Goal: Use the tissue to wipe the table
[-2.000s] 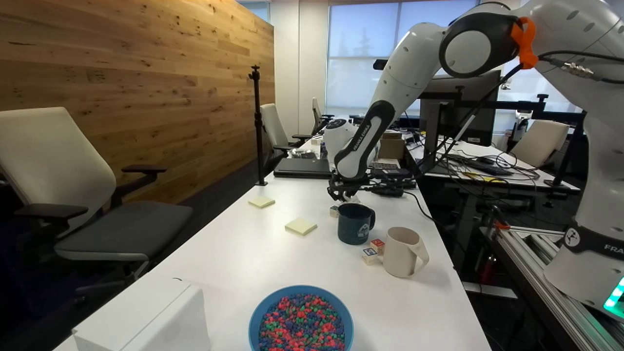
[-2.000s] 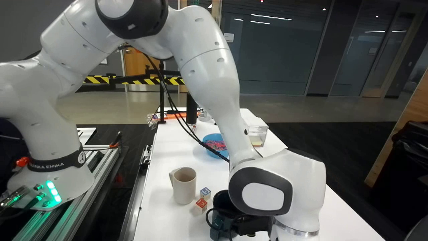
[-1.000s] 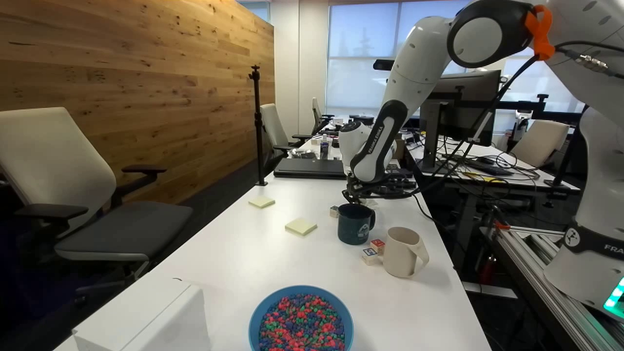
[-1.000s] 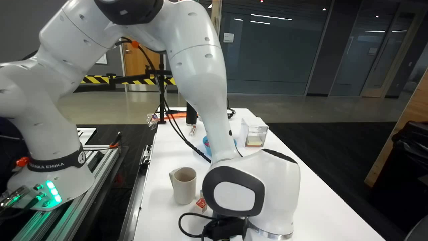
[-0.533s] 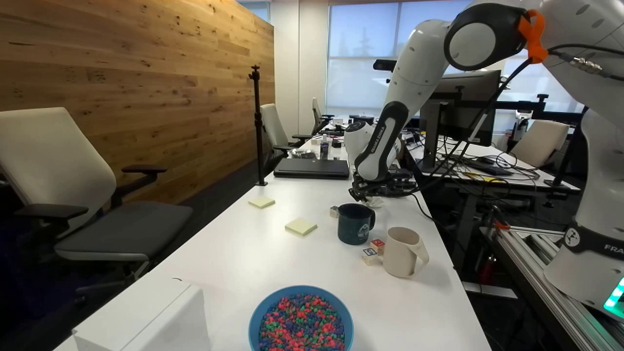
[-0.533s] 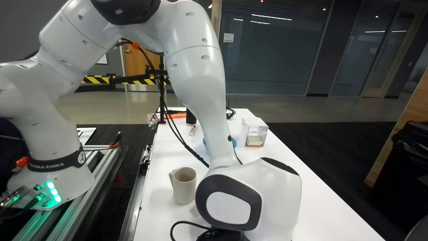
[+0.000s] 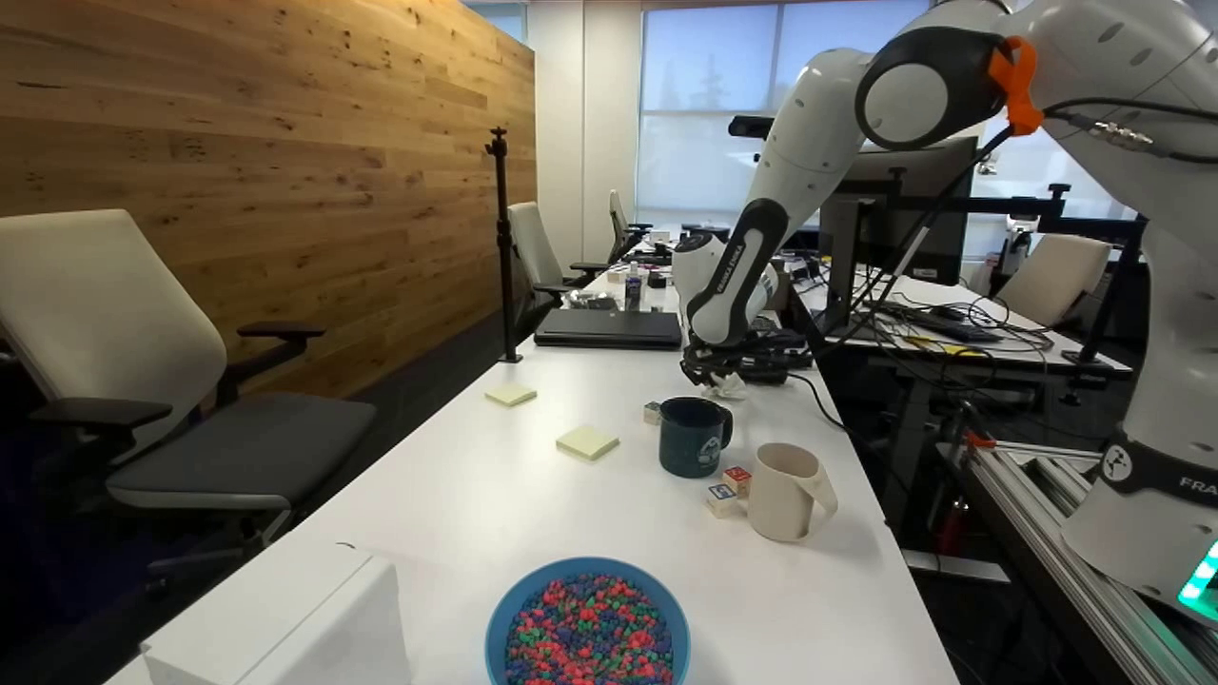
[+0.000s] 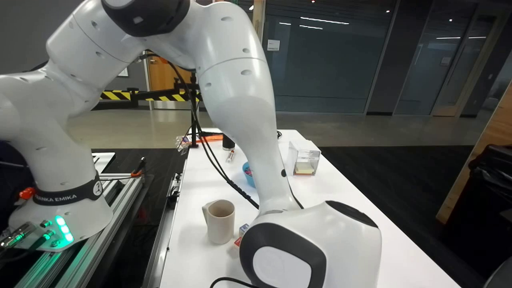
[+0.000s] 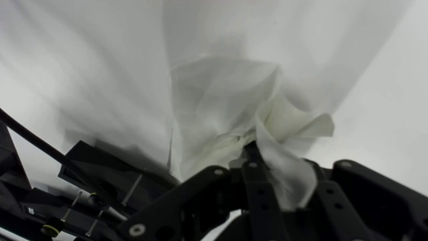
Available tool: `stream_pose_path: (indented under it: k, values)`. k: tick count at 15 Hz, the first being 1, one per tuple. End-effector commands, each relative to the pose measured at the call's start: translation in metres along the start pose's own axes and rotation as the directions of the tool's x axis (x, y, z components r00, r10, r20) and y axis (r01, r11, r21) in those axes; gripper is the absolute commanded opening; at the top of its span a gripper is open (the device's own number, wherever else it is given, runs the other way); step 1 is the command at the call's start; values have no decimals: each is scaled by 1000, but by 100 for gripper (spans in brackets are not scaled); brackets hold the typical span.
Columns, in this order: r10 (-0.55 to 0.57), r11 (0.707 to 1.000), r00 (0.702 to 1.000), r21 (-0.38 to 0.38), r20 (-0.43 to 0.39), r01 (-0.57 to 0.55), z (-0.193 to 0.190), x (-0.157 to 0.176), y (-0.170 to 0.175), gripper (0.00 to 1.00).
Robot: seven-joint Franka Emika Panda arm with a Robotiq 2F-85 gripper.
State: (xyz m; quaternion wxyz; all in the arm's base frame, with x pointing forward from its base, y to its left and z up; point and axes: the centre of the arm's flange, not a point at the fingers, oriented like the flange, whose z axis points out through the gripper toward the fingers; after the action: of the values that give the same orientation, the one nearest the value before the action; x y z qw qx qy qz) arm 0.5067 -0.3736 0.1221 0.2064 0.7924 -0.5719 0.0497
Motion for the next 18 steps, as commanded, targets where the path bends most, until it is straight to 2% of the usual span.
stream_pose_path:
  k: [1,9,18]
  values:
    - [24,1000,999,18,23,-24,4,6,-12,2]
    - [-6,999,1000,54,3,6,-8,0,-41,2]
    - [-101,992,995,74,-18,102,-28,-37,-65,2]
